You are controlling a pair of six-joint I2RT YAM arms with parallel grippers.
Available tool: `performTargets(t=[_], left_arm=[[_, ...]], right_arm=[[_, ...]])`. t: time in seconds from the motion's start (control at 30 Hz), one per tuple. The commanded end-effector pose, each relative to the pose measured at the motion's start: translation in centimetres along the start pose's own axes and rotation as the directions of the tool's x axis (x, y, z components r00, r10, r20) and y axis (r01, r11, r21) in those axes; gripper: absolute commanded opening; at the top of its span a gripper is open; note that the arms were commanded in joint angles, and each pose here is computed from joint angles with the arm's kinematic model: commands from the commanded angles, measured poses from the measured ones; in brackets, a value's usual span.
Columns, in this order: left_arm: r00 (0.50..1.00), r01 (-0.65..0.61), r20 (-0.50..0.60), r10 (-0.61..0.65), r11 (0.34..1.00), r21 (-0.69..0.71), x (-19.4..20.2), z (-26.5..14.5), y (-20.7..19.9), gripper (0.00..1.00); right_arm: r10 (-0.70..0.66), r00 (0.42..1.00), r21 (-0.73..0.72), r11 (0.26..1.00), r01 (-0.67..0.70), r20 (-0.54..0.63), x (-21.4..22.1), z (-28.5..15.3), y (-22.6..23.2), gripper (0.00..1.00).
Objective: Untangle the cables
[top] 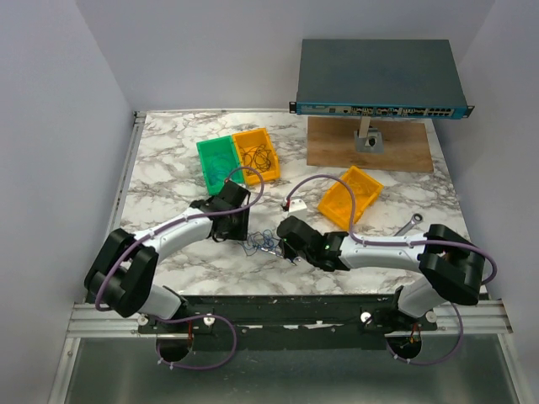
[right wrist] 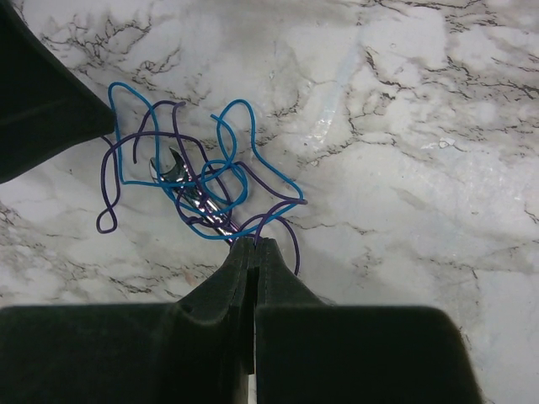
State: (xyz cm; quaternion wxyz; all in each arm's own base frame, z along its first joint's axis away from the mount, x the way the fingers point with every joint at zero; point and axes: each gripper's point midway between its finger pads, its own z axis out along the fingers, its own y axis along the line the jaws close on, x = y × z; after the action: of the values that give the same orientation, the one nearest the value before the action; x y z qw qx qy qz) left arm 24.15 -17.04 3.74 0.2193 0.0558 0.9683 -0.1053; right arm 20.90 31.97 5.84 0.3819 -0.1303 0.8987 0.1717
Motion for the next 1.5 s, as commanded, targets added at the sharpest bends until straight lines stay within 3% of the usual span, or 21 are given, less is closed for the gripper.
performTargets(t=[0.0,0.33,0.4,0.53,0.6,0.73,0.83,1.0,1.13,1.27,1.47], left_arm=[[0.999,-0.028,-0.029,0.025,0.994,-0.109,-0.3,0.4,1.3,0.46],[0.989,-0.113,-0.111,0.099,0.985,-0.129,-0.3,2.0,0.2,0.45],[0.985,-0.127,-0.139,0.104,0.978,-0.166,-0.1,2.3,0.5,0.37],[0.981,-0.141,-0.156,0.114,0.974,-0.176,-0.1,2.7,0.4,0.00],[0.983,-0.136,-0.145,0.109,0.972,-0.190,-0.4,2.5,0.6,0.00],[0.997,-0.038,0.056,0.053,0.971,-0.235,-2.8,0.1,2.2,0.00],[0.976,0.103,0.208,-0.069,0.983,-0.153,-4.1,-2.1,3.6,0.00],[0.857,0.311,0.427,-0.287,0.950,0.016,-5.7,-6.1,6.7,0.00],[0.707,0.431,0.567,-0.423,0.893,0.128,-6.1,-10.2,8.2,0.00],[0.555,0.533,0.631,-0.541,0.814,0.230,-6.2,-13.7,10.1,0.00],[0.447,0.603,0.670,-0.593,0.753,0.263,-6.2,-17.2,13.1,0.00]], right_arm=[[0.018,0.999,0.005,1.000,-0.018,0.029,-1.2,-0.5,0.4,0.01],[0.027,0.999,-0.010,1.000,-0.026,0.039,-1.7,-0.8,0.7,0.01],[0.031,0.999,-0.015,0.999,-0.030,0.038,-1.7,-0.8,0.8,0.01],[0.036,0.998,-0.012,0.999,-0.036,0.041,-1.8,-1.1,0.6,0.01],[0.041,0.998,0.002,0.999,-0.041,0.046,-1.8,-1.3,0.2,0.01],[0.074,0.997,0.114,0.991,-0.075,0.012,-1.4,-1.4,-2.9,0.01],[0.125,0.991,0.189,0.973,-0.133,0.056,-2.2,-2.6,-6.3,0.01],[0.233,0.957,0.207,0.941,-0.266,0.173,-4.8,-5.4,-11.1,0.01],[0.260,0.924,0.257,0.907,-0.334,0.281,-6.5,-7.9,-13.7,0.01],[0.286,0.878,0.315,0.853,-0.416,0.384,-7.4,-10.1,-16.1,0.01],[0.308,0.801,0.321,0.797,-0.512,0.514,-8.6,-13.9,-18.4,0.01]])
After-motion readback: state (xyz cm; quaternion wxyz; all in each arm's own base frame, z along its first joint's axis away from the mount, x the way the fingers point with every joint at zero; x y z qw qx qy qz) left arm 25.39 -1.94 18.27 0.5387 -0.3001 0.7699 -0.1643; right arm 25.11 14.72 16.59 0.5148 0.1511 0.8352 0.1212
